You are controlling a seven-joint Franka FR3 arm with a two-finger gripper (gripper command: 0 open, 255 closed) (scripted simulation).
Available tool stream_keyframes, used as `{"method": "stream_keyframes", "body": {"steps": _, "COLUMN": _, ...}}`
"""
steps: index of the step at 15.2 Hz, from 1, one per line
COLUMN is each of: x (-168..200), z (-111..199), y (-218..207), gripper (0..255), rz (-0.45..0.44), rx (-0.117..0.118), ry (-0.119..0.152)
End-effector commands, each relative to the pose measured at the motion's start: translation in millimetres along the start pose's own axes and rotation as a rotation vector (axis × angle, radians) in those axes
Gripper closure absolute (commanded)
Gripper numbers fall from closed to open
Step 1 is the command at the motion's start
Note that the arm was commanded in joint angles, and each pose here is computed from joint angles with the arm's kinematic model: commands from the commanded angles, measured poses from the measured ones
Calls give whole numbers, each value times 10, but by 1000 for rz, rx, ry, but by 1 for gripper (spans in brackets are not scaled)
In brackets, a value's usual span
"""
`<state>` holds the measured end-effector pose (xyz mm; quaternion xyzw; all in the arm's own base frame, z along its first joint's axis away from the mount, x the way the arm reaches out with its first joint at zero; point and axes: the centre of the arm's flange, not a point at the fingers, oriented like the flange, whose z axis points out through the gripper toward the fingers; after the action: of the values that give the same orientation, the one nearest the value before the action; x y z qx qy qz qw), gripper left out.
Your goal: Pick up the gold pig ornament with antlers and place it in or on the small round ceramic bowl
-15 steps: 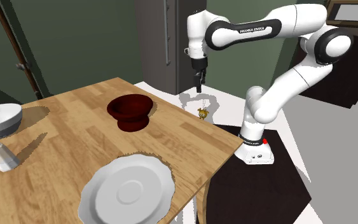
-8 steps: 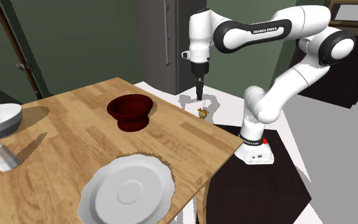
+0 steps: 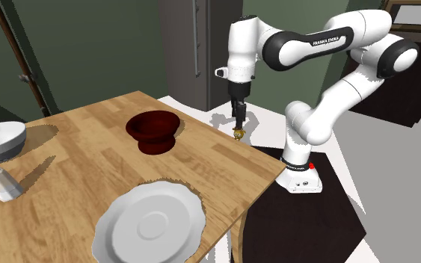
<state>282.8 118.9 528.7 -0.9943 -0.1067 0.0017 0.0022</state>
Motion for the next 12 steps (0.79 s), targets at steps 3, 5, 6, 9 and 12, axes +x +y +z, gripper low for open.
{"method": "stream_keyframes", "body": {"steps": 3, "x": -4, "z": 196, "y": -2, "gripper": 0, "rz": -3, "rx": 1, "ry": 1}}
{"method": "stream_keyframes", "body": {"steps": 5, "x": -5, "z": 280, "y": -2, "gripper": 0, "rz": -3, "rx": 1, "ry": 1}}
{"method": "stream_keyframes", "body": {"steps": 6, "x": -4, "z": 280, "y": -2, "gripper": 0, "rz": -3, "rx": 1, "ry": 1}}
{"method": "stream_keyframes", "body": {"steps": 9, "x": -4, "z": 280, "y": -2, "gripper": 0, "rz": -3, "rx": 1, "ry": 1}}
{"method": "stream_keyframes", "body": {"steps": 12, "x": -5, "z": 279, "y": -2, "gripper": 0, "rz": -3, "rx": 1, "ry": 1}}
